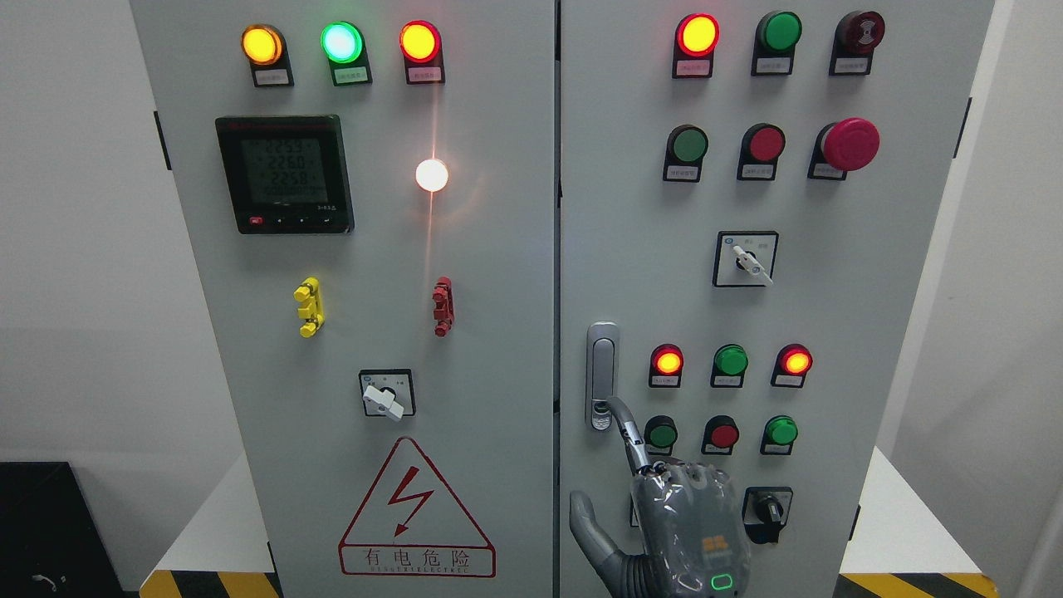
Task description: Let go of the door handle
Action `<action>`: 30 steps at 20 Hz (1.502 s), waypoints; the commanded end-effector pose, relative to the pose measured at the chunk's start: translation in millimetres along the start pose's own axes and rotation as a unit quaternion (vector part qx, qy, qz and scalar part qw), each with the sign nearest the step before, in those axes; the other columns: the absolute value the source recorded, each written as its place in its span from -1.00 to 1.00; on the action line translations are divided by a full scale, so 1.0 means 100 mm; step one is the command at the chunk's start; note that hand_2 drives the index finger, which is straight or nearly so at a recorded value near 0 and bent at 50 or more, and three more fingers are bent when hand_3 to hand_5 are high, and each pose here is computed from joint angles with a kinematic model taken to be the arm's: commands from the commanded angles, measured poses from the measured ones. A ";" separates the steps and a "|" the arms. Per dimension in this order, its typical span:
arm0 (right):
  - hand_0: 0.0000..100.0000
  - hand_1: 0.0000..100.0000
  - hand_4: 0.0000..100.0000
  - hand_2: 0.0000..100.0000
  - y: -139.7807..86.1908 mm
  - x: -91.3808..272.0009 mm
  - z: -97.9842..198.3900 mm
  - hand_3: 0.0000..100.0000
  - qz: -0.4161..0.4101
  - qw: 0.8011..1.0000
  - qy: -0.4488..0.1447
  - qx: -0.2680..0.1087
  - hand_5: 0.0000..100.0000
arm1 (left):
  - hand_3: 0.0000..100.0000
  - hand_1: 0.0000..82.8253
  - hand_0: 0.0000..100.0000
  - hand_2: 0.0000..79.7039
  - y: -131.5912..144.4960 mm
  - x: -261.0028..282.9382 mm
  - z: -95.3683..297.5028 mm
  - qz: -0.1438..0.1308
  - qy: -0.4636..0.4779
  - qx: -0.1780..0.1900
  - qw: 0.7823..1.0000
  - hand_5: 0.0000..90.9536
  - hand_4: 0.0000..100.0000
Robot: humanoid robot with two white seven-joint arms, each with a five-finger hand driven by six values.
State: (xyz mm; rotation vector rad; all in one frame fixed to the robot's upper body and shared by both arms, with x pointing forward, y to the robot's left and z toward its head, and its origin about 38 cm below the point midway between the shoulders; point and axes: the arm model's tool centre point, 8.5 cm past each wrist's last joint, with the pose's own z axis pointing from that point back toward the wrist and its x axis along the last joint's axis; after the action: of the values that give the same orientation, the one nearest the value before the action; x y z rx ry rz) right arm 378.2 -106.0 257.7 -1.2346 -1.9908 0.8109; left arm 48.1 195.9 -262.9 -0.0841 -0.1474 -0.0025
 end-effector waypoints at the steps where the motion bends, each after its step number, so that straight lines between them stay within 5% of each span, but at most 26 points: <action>1: -0.01 -0.33 1.00 -1.00 0.16 0.04 -0.03 1.00 0.007 1.000 -0.001 0.023 1.00 | -1.00 0.34 -0.76 -1.00 0.00 0.00 0.00 0.000 0.000 0.000 1.000 -1.00 -1.00; 30: -0.02 -0.33 1.00 -1.00 0.29 -0.01 -0.08 1.00 0.056 0.998 0.013 0.036 1.00 | -1.00 0.34 -0.76 -1.00 0.00 0.00 0.00 0.000 0.000 0.000 1.000 -1.00 -1.00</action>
State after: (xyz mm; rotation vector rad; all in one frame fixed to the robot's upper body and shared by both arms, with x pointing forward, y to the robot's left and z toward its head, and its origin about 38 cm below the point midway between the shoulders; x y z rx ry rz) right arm 395.4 -96.9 241.9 -1.3150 -1.8787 0.8916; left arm 48.1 195.9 -262.9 -0.0841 -0.1474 -0.0025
